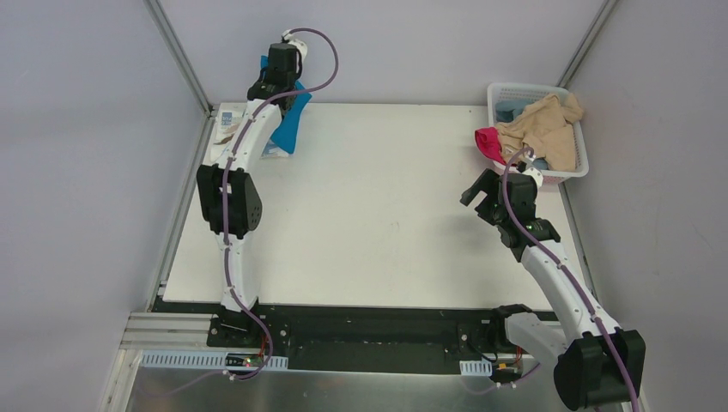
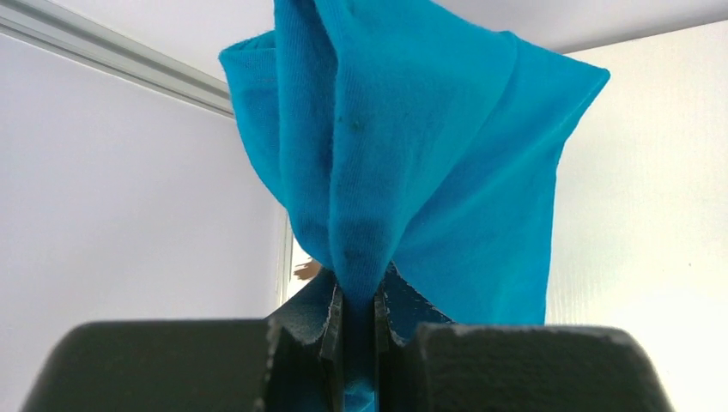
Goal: Fold and stack the t-shirts
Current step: Put the neatly folded tshirt into the corner of the board with the left arm
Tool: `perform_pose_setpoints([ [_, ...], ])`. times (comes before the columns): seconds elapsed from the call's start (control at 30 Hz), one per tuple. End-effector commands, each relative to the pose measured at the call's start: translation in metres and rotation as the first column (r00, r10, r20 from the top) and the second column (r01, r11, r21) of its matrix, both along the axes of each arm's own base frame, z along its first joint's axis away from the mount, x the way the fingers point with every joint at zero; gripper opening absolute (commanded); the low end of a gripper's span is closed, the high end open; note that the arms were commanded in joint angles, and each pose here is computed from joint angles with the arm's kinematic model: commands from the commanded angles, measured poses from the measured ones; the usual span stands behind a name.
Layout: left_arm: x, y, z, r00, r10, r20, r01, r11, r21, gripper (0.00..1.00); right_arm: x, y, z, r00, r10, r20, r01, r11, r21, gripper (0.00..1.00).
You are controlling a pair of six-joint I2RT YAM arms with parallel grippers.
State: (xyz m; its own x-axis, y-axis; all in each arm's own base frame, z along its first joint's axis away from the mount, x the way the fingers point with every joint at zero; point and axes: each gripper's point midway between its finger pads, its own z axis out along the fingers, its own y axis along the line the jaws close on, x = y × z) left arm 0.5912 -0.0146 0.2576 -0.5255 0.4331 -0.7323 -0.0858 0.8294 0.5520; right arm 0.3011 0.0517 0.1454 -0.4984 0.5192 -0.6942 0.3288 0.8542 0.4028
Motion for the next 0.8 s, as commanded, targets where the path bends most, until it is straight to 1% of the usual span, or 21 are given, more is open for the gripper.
perform_pose_setpoints([
  [0.0, -0.015, 0.007, 0.073, 0.988, -0.010, 0.155, 0.016, 0.999, -0.038, 0.00, 0.002, -0.006, 0.007, 0.999, -0.027, 0.035, 0.027, 1.000, -0.009, 0.99],
  [0.27, -0.010, 0.025, 0.037, 0.994, 0.036, 0.099, -0.027, 0.995, -0.091, 0.00, 0.003, -0.007, 0.006, 0.999, -0.033, 0.032, 0.033, 0.999, -0.012, 0.99],
  [0.33, -0.004, 0.033, 0.021, 0.996, 0.044, 0.078, -0.034, 0.991, -0.129, 0.00, 0.003, -0.007, 0.006, 0.999, -0.035, 0.030, 0.036, 0.999, -0.014, 0.99],
  [0.47, 0.007, 0.051, -0.006, 0.997, 0.074, 0.033, -0.067, 0.985, -0.161, 0.00, 0.004, -0.008, 0.005, 0.999, -0.041, 0.025, 0.041, 0.999, -0.022, 0.99],
  [0.6, 0.019, 0.066, -0.024, 0.996, 0.091, 0.014, -0.087, 0.982, -0.169, 0.00, 0.004, -0.009, 0.005, 0.999, -0.041, 0.021, 0.041, 0.999, -0.023, 0.99],
  [0.7, 0.028, 0.071, -0.036, 0.997, 0.072, 0.002, -0.070, 0.979, -0.194, 0.00, 0.004, -0.009, 0.004, 0.999, -0.045, 0.020, 0.046, 0.999, -0.026, 0.99],
  [0.77, 0.033, 0.079, -0.043, 0.996, 0.092, 0.003, -0.089, 0.974, -0.207, 0.00, 0.005, -0.010, 0.004, 0.999, -0.046, 0.018, 0.046, 0.999, -0.028, 0.99],
])
